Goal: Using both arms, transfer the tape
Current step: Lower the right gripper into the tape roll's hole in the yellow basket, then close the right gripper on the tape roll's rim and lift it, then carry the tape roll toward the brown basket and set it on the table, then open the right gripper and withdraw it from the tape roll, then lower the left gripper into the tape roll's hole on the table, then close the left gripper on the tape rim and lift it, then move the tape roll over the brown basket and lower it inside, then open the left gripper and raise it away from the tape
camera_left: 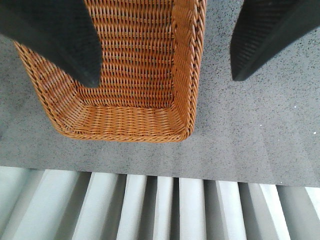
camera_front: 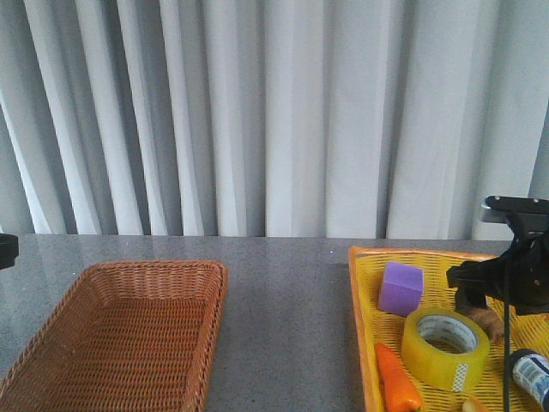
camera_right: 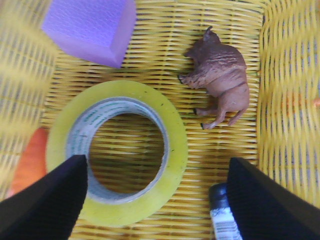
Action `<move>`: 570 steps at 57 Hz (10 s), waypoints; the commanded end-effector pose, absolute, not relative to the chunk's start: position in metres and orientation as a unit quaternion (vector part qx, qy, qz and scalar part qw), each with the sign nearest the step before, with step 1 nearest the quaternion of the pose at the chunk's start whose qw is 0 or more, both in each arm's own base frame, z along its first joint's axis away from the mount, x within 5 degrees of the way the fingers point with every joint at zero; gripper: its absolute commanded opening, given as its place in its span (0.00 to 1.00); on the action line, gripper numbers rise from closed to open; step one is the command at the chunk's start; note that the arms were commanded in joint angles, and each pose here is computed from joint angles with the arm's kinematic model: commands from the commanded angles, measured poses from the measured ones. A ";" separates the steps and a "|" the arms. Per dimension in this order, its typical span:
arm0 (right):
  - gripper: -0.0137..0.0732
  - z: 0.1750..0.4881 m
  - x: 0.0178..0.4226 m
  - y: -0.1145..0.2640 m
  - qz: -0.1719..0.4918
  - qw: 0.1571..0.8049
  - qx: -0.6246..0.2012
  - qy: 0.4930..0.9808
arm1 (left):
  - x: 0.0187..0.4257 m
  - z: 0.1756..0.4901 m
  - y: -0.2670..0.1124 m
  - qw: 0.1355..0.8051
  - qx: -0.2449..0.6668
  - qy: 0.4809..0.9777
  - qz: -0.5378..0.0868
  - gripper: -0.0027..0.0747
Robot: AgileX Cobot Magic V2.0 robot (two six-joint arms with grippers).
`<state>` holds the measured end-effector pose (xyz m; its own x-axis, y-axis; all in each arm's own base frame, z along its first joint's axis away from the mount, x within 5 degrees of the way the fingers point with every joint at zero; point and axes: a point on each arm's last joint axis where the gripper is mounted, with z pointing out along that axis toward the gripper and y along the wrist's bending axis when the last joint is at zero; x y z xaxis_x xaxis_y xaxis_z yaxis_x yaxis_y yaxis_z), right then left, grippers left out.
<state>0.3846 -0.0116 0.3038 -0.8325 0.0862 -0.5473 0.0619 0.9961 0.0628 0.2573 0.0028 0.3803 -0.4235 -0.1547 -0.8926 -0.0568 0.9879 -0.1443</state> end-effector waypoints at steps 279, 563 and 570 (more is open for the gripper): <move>0.15 0.427 0.316 -0.028 -0.113 0.462 0.045 0.878 | 0.292 0.497 -0.136 0.564 0.179 0.792 -0.148 0.70; 0.15 0.414 0.315 -0.028 -0.114 0.439 0.044 0.890 | 0.420 0.319 -0.062 0.351 -0.035 0.935 -0.040 0.57; 0.15 0.414 0.315 -0.028 -0.114 0.439 0.044 0.890 | 0.412 0.369 -0.064 0.415 -0.043 0.906 -0.072 0.57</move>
<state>0.3222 -0.0260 0.3908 -0.6935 0.0039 -0.7204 0.1677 0.9734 -0.1562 0.4254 -0.0653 0.2911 -0.8212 -0.0789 -0.5651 -0.0410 0.9960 -0.0795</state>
